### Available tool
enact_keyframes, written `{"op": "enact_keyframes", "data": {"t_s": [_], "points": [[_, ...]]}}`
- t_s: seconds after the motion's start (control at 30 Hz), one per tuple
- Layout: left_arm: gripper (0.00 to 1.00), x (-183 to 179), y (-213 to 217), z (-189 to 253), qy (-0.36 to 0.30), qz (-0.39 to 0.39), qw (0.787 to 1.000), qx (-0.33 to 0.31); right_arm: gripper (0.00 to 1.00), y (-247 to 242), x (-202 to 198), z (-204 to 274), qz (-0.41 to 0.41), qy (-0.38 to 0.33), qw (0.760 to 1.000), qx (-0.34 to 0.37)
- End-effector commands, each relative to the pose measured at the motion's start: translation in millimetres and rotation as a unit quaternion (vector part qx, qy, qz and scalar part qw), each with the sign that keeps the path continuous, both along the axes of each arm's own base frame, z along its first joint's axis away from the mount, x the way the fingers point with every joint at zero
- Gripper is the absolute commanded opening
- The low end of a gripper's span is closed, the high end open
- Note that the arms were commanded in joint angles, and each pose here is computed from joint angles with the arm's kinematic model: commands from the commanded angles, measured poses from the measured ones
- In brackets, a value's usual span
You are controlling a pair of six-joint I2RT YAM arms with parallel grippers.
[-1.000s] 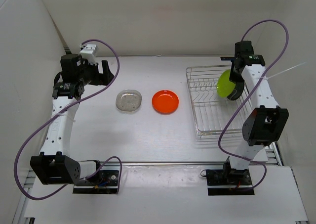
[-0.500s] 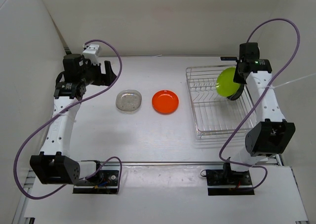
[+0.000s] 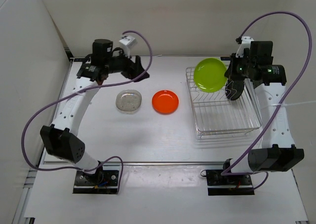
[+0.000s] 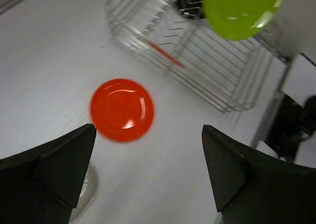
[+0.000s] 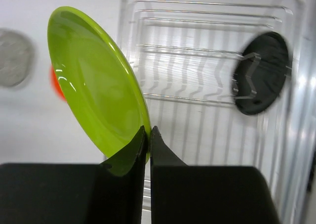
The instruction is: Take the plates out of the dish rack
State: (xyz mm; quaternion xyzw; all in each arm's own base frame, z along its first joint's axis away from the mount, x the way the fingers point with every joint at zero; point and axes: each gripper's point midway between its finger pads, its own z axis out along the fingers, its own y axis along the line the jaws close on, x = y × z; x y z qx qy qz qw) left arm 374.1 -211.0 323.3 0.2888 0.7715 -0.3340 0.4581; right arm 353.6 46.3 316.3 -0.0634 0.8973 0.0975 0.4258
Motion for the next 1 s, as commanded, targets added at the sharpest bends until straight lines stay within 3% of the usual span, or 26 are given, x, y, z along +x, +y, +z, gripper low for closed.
{"op": "enact_keyframes", "data": {"t_s": [0.0, 0.17, 0.33, 0.57, 0.67, 0.77, 0.9, 0.93, 0.97], "points": [[1.00, -39, -66, 35, -0.013, -0.139, 0.990, -0.038, 0.00, 45, -17, 28, 0.131, -0.037, 0.989, 0.059], [1.00, -62, -130, 34, -0.002, -0.219, 0.975, -0.038, 0.00, 64, -30, 36, 0.194, -0.041, 0.976, 0.090], [1.00, -59, -162, 18, 0.017, -0.237, 0.971, -0.028, 0.00, 69, -35, 43, 0.205, -0.043, 0.973, 0.095], [1.00, -49, -167, 12, 0.013, -0.217, 0.976, -0.017, 0.00, 75, -39, 39, 0.224, -0.037, 0.968, 0.107], [0.96, -43, -165, 10, 0.014, -0.199, 0.980, -0.010, 0.00, 78, -41, 41, 0.232, -0.037, 0.965, 0.114], [0.77, -42, -166, 15, 0.010, -0.198, 0.980, -0.016, 0.00, 81, -43, 42, 0.239, -0.037, 0.963, 0.120], [0.70, -42, -169, 21, 0.017, -0.197, 0.980, -0.028, 0.00, 83, -46, 42, 0.245, -0.033, 0.961, 0.127], [0.56, -40, -171, 21, 0.016, -0.197, 0.980, -0.028, 0.00, 83, -48, 45, 0.246, -0.038, 0.960, 0.126], [0.50, -39, -171, 24, 0.012, -0.197, 0.980, -0.030, 0.00, 83, -48, 45, 0.246, -0.038, 0.960, 0.126]]}}
